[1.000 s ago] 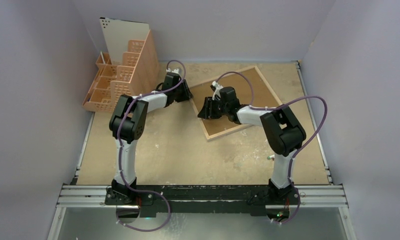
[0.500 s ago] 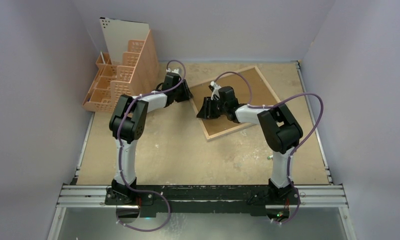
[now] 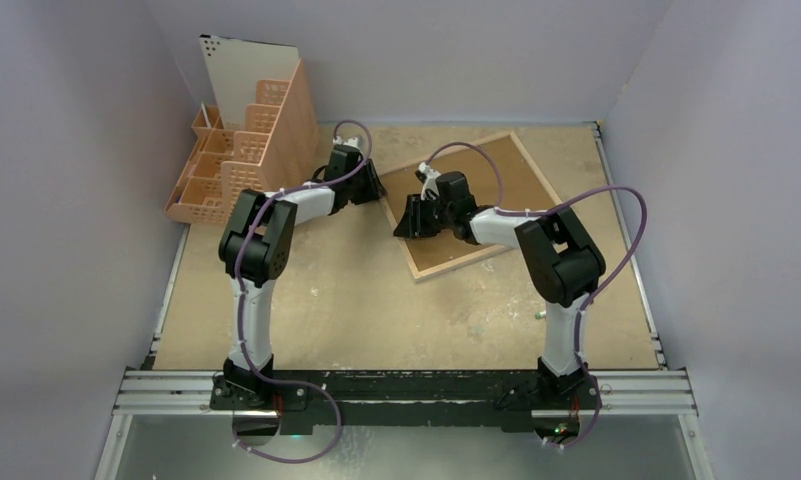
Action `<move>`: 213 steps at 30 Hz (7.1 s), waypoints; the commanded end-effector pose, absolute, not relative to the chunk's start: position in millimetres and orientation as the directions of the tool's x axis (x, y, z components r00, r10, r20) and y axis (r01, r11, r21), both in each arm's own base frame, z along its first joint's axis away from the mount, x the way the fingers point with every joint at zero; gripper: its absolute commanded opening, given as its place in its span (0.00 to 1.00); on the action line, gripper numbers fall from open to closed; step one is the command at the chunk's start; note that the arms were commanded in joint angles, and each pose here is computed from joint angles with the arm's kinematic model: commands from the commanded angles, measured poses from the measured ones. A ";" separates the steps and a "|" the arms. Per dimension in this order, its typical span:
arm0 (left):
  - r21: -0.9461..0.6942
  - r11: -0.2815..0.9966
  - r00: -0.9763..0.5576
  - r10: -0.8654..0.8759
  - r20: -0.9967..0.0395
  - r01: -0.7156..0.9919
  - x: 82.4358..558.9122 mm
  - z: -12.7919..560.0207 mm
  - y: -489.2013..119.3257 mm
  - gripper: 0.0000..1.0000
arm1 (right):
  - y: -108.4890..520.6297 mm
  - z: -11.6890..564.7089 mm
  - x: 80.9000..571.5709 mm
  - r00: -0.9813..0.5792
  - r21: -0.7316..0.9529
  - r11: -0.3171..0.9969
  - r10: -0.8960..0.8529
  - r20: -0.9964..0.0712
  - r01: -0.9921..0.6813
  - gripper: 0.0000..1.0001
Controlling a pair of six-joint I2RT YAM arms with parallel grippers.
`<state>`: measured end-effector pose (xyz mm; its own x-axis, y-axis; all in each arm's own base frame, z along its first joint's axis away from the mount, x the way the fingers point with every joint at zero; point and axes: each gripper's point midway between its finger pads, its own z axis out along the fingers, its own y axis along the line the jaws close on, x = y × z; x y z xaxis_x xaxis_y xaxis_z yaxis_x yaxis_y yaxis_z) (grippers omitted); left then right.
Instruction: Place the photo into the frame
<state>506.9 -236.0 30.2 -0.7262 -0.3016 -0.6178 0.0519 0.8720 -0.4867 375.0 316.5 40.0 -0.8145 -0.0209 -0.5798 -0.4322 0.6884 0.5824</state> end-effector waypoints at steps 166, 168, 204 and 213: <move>-0.312 0.768 -0.599 0.115 -0.793 0.560 535.6 44.9 -273.7 0.46 | 129.8 72.4 280.2 -0.666 0.500 0.801 0.573 -0.478 0.329 0.79; -0.295 0.809 -0.618 0.104 -0.780 0.509 526.0 42.4 -260.1 0.40 | 130.4 73.5 280.6 -0.665 0.504 0.800 0.572 -0.480 0.325 0.79; -0.565 0.824 -0.816 -0.354 -0.458 -0.040 222.6 20.6 -168.6 0.14 | 338.2 99.1 369.1 -0.802 0.331 0.944 0.191 -0.566 -0.009 0.67; -0.642 0.763 -0.841 -0.298 -0.452 0.075 196.6 30.4 -180.6 0.18 | 376.6 70.5 362.5 -0.835 0.245 0.969 0.115 -0.538 -0.023 0.63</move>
<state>212.1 -171.0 28.9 -0.8102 -0.3267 -0.4866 0.0347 0.8020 -0.5963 358.7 378.0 64.0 -0.8446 0.1076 -0.5245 -0.0736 0.9470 0.3128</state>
